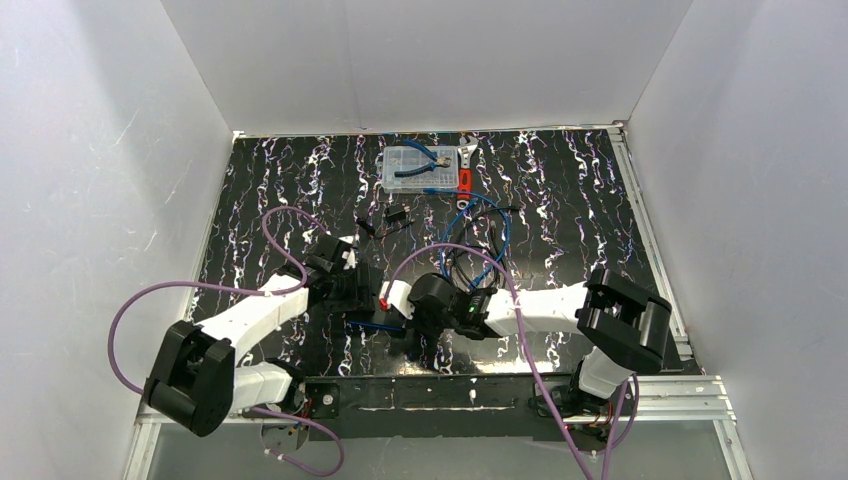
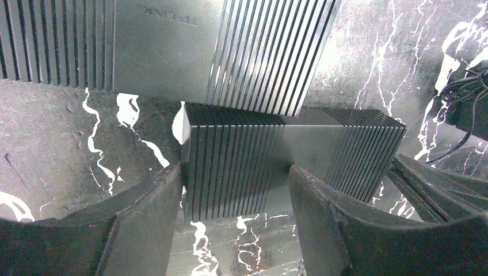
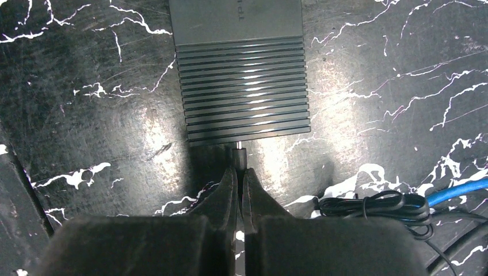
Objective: Insert the plug into the switch port
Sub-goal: Insert the power into the switch port.
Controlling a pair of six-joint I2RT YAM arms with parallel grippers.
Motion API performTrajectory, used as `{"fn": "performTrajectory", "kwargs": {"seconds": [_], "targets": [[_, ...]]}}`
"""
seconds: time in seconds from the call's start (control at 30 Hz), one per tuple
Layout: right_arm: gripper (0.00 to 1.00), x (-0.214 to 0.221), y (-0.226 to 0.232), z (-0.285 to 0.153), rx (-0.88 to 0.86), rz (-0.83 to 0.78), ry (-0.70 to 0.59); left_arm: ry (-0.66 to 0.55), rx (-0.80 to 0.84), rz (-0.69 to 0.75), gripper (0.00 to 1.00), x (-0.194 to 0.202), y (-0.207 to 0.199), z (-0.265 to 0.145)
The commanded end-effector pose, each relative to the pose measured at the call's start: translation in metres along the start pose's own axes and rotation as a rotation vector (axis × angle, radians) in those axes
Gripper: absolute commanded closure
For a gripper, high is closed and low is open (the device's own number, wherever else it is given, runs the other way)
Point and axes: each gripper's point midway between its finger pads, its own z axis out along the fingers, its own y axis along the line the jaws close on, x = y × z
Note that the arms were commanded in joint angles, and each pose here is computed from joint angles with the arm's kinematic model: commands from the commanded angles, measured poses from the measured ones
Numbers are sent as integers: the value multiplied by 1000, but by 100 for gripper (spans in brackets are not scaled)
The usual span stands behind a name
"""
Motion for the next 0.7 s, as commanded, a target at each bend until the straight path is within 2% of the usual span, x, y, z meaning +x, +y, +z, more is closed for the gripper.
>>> {"fn": "performTrajectory", "kwargs": {"seconds": [0.0, 0.67], "targets": [[99, -90, -9, -5, -3, -60, -268, 52, 73, 7, 37, 20, -15, -1], [99, -138, 13, -30, -141, -168, -474, 51, 201, 31, 40, 32, -39, -7]]}}
